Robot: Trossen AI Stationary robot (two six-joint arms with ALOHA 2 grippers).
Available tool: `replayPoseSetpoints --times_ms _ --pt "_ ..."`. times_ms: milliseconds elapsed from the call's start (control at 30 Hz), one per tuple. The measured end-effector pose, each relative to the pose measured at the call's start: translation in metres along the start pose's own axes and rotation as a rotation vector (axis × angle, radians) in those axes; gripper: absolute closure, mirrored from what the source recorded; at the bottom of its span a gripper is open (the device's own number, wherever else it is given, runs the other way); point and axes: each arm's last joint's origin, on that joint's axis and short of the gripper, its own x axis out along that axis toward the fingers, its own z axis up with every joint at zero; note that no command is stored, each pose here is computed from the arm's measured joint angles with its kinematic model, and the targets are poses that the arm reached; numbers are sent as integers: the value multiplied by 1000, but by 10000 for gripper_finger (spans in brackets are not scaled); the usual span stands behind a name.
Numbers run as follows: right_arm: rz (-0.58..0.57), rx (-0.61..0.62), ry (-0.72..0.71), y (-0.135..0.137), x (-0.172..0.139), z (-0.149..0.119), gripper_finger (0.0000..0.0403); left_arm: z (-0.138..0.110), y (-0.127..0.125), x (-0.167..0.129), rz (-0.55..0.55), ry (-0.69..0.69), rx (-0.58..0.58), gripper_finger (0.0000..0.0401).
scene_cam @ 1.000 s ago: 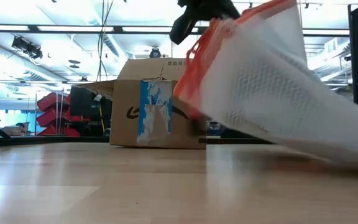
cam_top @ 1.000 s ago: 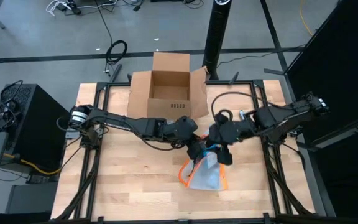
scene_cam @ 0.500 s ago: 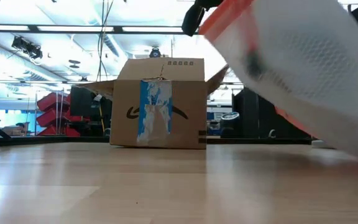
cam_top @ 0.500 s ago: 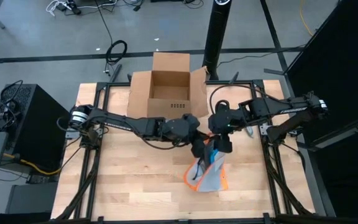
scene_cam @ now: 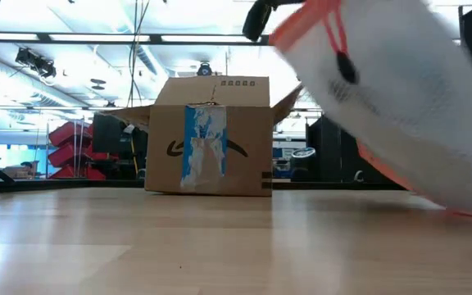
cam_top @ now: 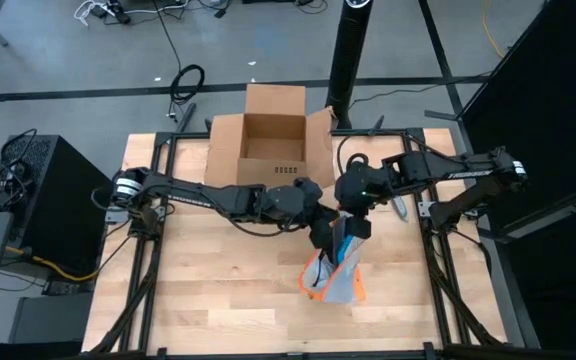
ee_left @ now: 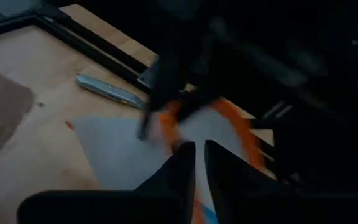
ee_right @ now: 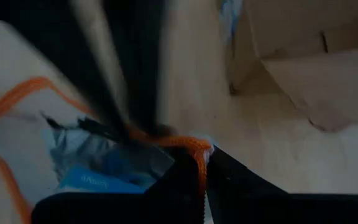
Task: Unpack boxes
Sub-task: Close the transparent zip bag
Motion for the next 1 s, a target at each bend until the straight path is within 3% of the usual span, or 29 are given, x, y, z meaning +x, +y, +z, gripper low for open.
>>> replayPoseSetpoints --times_ms 300,467,567,667,767,1000 --pt "-44 20 39 -5 2 -3 403 0 -11 -27 -20 79 62 292" --pt "-42 17 38 -5 2 -3 403 -32 -32 -55 2 285 167 282" --pt "-39 16 39 -5 2 -3 403 -51 -49 -65 -23 336 216 286" --pt "-39 16 37 -5 1 -3 403 -75 -65 -59 -69 370 260 295" --pt "-24 16 39 -4 1 -3 403 -101 -68 -48 -26 432 356 305" --pt "-3 26 43 -2 1 -4 403 -118 -67 -31 -10 424 502 288"
